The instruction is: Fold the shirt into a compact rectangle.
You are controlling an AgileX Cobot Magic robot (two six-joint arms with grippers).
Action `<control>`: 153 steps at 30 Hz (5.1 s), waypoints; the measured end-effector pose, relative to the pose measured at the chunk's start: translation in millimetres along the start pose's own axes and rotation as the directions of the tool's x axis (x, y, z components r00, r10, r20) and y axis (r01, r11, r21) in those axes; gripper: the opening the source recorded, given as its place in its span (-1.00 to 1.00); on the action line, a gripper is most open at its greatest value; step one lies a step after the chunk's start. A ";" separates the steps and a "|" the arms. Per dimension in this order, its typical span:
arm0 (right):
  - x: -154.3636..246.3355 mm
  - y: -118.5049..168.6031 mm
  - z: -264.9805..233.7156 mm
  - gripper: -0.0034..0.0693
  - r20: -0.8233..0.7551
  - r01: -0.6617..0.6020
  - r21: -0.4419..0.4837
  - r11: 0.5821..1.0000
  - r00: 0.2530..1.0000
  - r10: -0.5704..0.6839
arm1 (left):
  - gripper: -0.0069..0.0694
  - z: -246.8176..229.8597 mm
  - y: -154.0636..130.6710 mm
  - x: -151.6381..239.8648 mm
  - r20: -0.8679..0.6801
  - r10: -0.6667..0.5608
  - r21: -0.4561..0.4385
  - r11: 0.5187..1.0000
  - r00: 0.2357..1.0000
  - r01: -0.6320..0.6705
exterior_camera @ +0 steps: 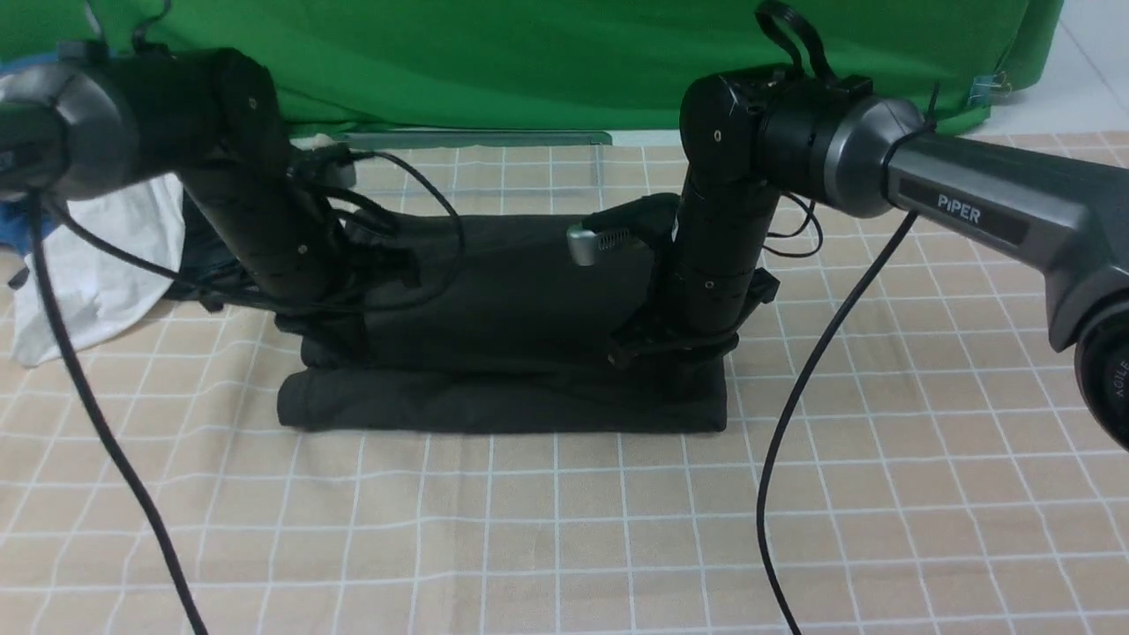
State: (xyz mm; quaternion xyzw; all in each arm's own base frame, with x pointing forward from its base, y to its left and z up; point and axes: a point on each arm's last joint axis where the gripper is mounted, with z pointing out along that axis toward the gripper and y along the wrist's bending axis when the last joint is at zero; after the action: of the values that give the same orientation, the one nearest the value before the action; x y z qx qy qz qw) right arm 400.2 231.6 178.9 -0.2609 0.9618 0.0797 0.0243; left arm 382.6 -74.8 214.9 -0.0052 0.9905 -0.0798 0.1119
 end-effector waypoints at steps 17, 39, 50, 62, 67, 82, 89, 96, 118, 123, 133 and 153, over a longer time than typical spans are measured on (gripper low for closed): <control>21.7 14.0 -125.1 -0.81 0.267 0.033 0.032 0.999 0.963 -0.040 | -0.64 -32.1 33.7 -34.0 0.180 -0.086 0.012 0.996 0.980 0.085; 19.6 13.8 -125.5 -0.81 0.290 0.032 0.034 0.999 0.956 -0.041 | -0.18 57.5 37.8 -42.8 0.102 -0.008 0.075 0.997 0.995 0.001; 18.5 13.8 -125.8 -0.81 0.302 0.032 0.035 0.999 0.952 -0.041 | -0.73 20.5 32.8 -54.1 0.204 0.097 0.048 0.993 0.974 -0.109; 15.3 13.7 -126.9 -0.81 0.337 0.031 0.038 0.999 0.940 -0.042 | -0.72 9.8 32.3 -63.1 0.302 0.164 0.007 0.985 0.939 -0.174; 14.0 13.3 -125.3 -0.81 0.341 0.030 0.038 0.999 0.939 -0.041 | -0.46 31.6 37.6 -67.2 0.306 0.173 -0.024 0.984 0.936 -0.174; 22.0 -0.9 -156.9 -0.81 0.353 0.004 0.075 0.997 0.935 -0.031 | -0.51 -32.4 30.1 -44.0 0.230 0.221 -0.023 0.975 0.948 -0.221; 62.8 -18.6 -202.6 -0.81 0.418 -0.061 0.086 0.994 0.908 0.020 | -0.78 -51.9 33.0 41.0 0.180 0.168 0.011 0.985 0.969 -0.173; 81.7 -12.3 -174.5 -0.81 0.328 -0.052 0.012 0.999 0.943 0.046 | -0.61 -21.9 41.4 76.6 0.207 0.092 0.016 0.995 0.974 -0.097; 68.5 -42.1 -126.2 -0.71 0.244 -0.135 -0.014 0.991 0.960 0.134 | -0.06 41.0 43.4 66.1 0.157 0.038 0.081 0.995 0.987 -0.051; 61.1 -46.7 -100.0 -0.26 0.173 -0.161 -0.044 0.986 0.971 0.166 | -0.70 33.3 39.1 63.5 0.134 0.093 0.084 0.991 0.987 -0.105; 43.1 -40.2 -45.2 0.45 0.080 -0.206 -0.185 0.961 0.971 0.224 | -0.77 8.5 35.2 62.8 0.137 0.160 0.079 0.982 0.978 -0.172; 45.2 -23.5 -27.4 -0.66 0.005 -0.078 -0.104 0.992 0.997 0.079 | -0.77 -14.5 29.6 70.1 0.131 0.135 0.113 0.982 0.982 -0.150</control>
State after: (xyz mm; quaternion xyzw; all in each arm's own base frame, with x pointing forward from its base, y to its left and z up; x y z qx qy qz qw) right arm 372.9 184.5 198.7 -0.2234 0.9658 0.1314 0.0121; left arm 311.2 -45.3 208.6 0.0681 0.9728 -0.1318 0.1780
